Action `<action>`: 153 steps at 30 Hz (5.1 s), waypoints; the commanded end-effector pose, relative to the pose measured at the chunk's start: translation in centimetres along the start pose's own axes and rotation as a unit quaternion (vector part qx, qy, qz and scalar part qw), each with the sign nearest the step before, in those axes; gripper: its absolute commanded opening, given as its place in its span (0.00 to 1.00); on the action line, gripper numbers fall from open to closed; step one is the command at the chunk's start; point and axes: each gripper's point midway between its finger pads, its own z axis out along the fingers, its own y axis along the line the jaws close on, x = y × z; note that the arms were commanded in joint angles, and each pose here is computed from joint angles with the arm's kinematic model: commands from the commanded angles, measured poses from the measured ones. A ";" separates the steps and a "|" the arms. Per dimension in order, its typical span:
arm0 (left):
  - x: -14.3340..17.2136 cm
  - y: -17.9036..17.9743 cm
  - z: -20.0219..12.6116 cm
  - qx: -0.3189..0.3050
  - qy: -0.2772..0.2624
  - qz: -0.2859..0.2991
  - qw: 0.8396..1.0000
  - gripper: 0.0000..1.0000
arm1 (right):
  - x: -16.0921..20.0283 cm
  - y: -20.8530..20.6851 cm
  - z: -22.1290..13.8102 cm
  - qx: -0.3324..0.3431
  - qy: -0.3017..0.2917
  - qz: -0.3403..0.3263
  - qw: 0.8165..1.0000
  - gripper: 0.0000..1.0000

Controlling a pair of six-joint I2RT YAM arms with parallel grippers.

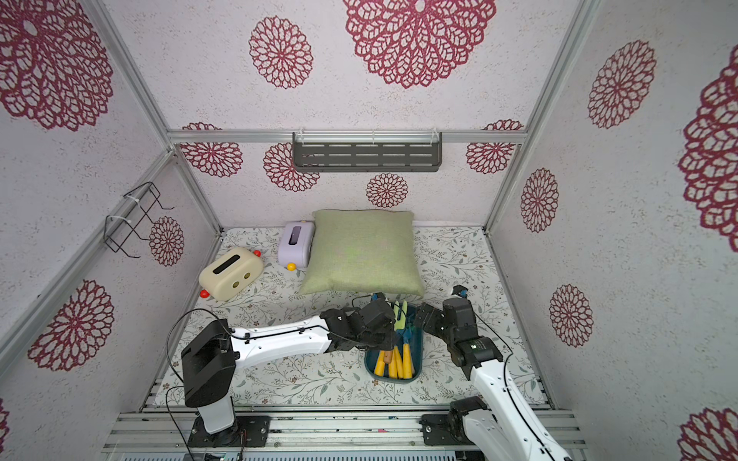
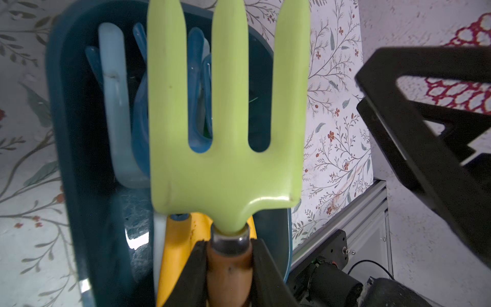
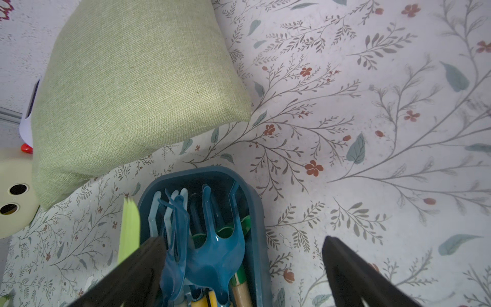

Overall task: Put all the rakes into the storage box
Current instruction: Place the rake in the storage box, then pick up the rake at the center of the board.

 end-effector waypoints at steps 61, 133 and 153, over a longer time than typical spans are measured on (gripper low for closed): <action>-0.2 33.5 -25.7 -0.324 -0.309 -0.351 0.823 0.98 | 5.1 20.8 -2.9 -0.350 0.080 -0.213 0.909 0.99; 0.3 42.9 -13.5 -0.336 -0.098 -0.504 0.789 0.37 | 10.8 21.6 -2.9 -0.300 0.085 -0.307 0.899 0.99; -1.2 25.8 -10.5 -0.289 -0.104 -0.258 0.916 0.11 | 7.1 16.7 -2.9 -0.223 0.020 -0.227 0.948 0.99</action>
